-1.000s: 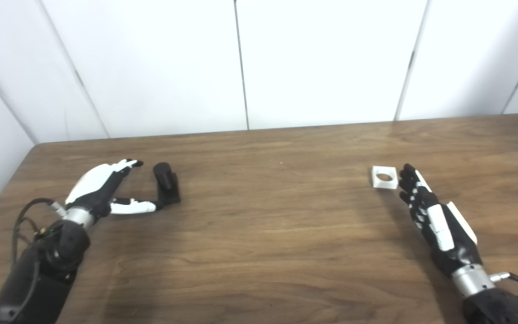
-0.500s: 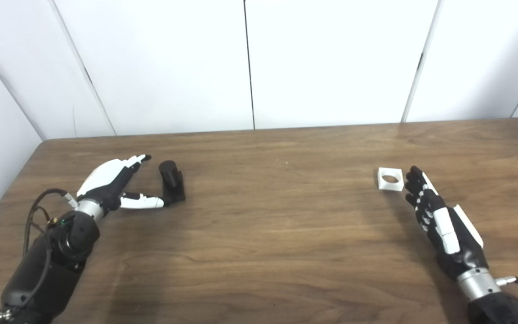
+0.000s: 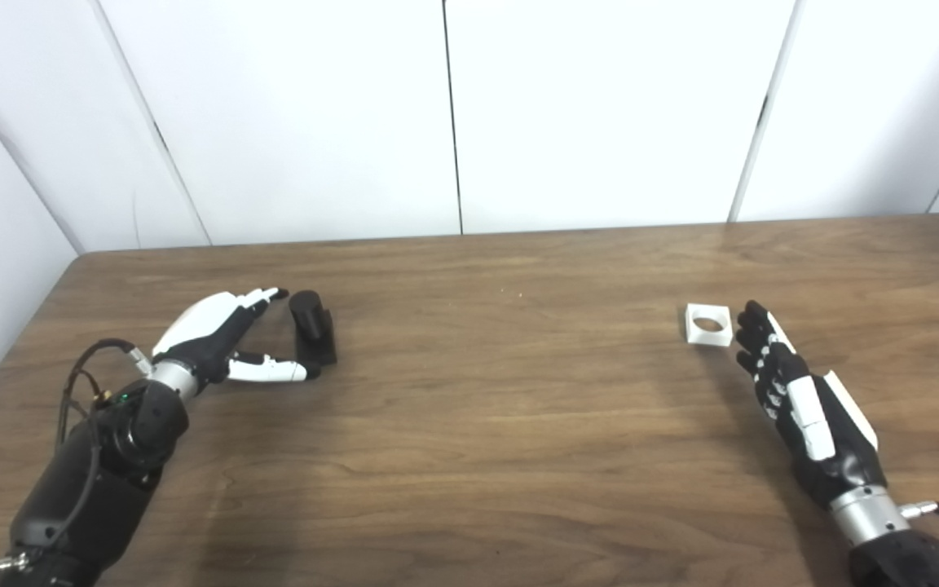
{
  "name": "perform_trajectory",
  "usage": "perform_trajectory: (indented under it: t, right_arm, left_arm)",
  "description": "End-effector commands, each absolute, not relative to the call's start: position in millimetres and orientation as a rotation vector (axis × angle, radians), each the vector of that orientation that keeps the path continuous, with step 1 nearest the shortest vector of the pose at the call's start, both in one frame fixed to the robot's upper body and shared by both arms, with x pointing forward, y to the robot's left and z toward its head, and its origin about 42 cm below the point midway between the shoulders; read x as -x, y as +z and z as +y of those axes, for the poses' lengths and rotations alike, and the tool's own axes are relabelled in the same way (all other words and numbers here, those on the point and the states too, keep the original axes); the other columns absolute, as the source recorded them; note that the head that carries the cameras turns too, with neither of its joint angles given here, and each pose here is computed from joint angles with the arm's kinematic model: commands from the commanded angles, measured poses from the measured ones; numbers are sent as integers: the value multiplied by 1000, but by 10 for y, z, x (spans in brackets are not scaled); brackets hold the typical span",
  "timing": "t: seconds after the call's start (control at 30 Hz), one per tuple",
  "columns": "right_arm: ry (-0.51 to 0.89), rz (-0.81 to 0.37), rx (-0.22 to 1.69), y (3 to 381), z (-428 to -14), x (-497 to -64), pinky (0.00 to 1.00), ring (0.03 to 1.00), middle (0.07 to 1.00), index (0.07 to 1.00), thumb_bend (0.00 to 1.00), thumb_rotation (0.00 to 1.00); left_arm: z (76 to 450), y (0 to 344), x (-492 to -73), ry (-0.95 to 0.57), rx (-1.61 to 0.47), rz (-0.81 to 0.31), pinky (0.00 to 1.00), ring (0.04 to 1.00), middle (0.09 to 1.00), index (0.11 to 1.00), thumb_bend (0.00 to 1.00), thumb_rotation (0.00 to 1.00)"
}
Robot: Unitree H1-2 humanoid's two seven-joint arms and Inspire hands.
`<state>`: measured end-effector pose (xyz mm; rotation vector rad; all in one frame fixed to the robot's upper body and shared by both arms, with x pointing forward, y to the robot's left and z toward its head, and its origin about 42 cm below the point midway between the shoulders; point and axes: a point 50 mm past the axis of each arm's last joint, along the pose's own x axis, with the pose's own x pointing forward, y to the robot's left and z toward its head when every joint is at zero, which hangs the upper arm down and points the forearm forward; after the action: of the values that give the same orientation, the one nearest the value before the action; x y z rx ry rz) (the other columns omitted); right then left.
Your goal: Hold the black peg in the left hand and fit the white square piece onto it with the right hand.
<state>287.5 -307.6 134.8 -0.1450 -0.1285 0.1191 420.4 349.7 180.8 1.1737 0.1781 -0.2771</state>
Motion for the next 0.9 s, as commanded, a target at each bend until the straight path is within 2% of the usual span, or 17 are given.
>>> perform_trajectory:
  t: [0.0, 0.27, 0.87]
  right_arm:
    - [107, -119, 141, 1249, -3126, -2828, 1000, 1000, 1000, 1000, 684, 1000]
    - [111, -112, 140, 1236, -3125, -2816, 1000, 1000, 1000, 1000, 673, 1000]
    - [103, -115, 151, 1242, -3144, -2813, 1000, 1000, 1000, 1000, 672, 1000]
  left_arm:
    - [3557, 2211, -4367, -239, -1219, 114, 1000, 1000, 1000, 958, 1000, 591]
    - [3507, 2264, -4427, -293, -1232, 151, 1000, 1000, 1000, 941, 1000, 572]
    - [3427, 2243, -4449, -286, -1241, 130, 1000, 1000, 1000, 924, 1000, 556]
